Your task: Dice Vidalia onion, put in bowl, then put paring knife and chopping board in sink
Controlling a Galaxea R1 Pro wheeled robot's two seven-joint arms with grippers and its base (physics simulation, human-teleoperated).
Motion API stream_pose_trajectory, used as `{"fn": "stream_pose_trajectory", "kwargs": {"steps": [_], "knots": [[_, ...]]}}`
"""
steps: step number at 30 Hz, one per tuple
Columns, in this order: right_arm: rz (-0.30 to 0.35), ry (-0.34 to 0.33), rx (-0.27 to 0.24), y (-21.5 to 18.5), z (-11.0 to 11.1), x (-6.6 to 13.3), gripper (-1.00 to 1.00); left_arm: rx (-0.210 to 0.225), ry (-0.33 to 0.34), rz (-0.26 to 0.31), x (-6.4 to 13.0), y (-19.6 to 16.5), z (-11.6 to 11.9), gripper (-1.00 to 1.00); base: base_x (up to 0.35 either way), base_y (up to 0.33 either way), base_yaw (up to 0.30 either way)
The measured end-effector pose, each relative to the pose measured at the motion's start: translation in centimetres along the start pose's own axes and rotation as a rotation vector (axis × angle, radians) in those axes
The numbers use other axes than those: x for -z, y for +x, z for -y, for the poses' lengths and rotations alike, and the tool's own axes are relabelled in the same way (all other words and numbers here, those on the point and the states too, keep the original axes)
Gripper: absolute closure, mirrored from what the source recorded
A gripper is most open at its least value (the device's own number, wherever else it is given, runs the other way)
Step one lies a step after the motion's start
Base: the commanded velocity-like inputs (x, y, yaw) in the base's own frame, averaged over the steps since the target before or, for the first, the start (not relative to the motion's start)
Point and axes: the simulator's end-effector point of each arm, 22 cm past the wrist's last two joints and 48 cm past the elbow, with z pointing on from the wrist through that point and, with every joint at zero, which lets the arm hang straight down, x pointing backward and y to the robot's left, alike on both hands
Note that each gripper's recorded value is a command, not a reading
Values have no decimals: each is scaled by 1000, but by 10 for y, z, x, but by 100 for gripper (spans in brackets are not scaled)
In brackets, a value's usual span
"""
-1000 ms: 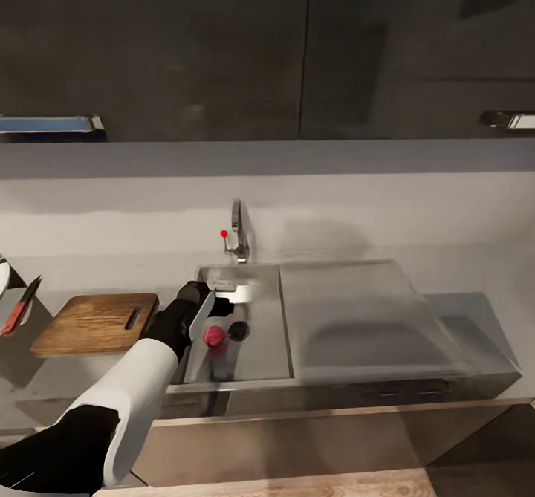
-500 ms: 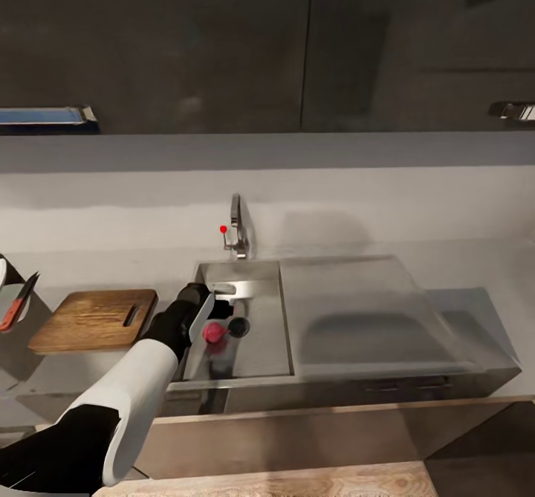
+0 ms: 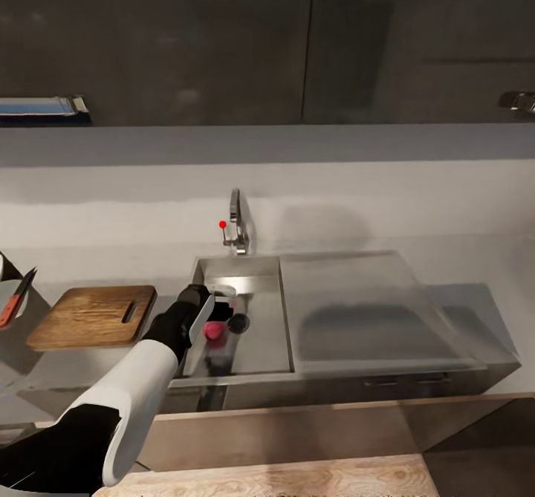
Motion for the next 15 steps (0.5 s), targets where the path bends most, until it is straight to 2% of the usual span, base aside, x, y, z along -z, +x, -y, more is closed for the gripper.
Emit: {"fn": "stream_pose_trajectory", "kwargs": {"steps": [15], "knots": [[-24, 1, -2, 8, 0, 2, -100, -1, -1, -29, -14, 12, 0, -100, 44, 0, 0]]}}
